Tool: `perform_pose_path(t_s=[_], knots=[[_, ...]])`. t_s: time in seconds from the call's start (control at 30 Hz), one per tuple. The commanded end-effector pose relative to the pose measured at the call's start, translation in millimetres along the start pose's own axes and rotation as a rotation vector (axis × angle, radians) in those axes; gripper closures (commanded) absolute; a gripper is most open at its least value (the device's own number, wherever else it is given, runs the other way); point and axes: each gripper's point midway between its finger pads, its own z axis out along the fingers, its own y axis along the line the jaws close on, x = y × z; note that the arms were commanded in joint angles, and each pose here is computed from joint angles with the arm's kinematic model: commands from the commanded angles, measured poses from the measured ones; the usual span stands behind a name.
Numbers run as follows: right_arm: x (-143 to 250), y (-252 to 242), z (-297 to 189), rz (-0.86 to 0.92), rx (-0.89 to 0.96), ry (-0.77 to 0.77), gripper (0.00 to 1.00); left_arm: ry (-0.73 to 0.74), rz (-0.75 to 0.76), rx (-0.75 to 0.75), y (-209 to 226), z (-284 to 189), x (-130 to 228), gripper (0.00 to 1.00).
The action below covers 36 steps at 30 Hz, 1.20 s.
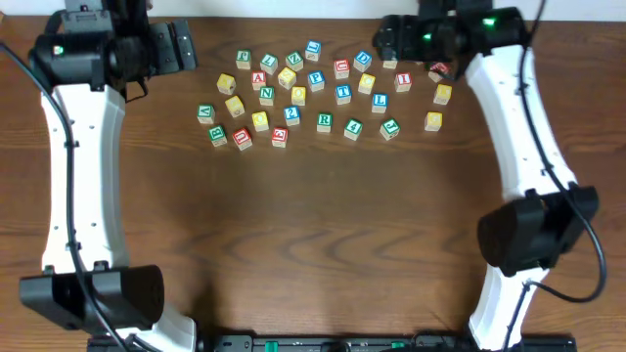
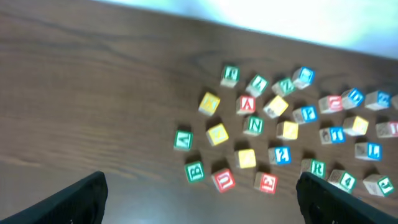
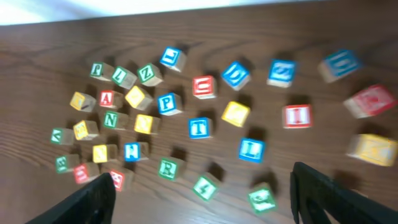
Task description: Spell out CORL
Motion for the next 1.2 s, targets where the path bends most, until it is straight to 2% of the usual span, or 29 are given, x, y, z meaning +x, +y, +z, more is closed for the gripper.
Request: perform_pose_path(t_s=[0.0,0.2,0.37,0.67,1.17], knots=[[13,17,31,0.085,-0.008,0.050,0.16,0.034,-0.020,-0.010,-2,7,4,0.06],[37,23,63,0.123,0.001,0.130,0.17,0.055,0.010,0.018,-24,14,10,0.10],[42,15,63,0.132,0.035,0.147,0.17,0.072,-0.082,0.000,-34,24,16,0.12],[50,-4,58,0.154,0.092,0.182,0.17,0.221,-0.110,-0.006,-59,85,50,0.14],[50,-13,58,0.156,0.145,0.173,0.16,0.232,-0.116,-0.014,-62,90,54,0.16]])
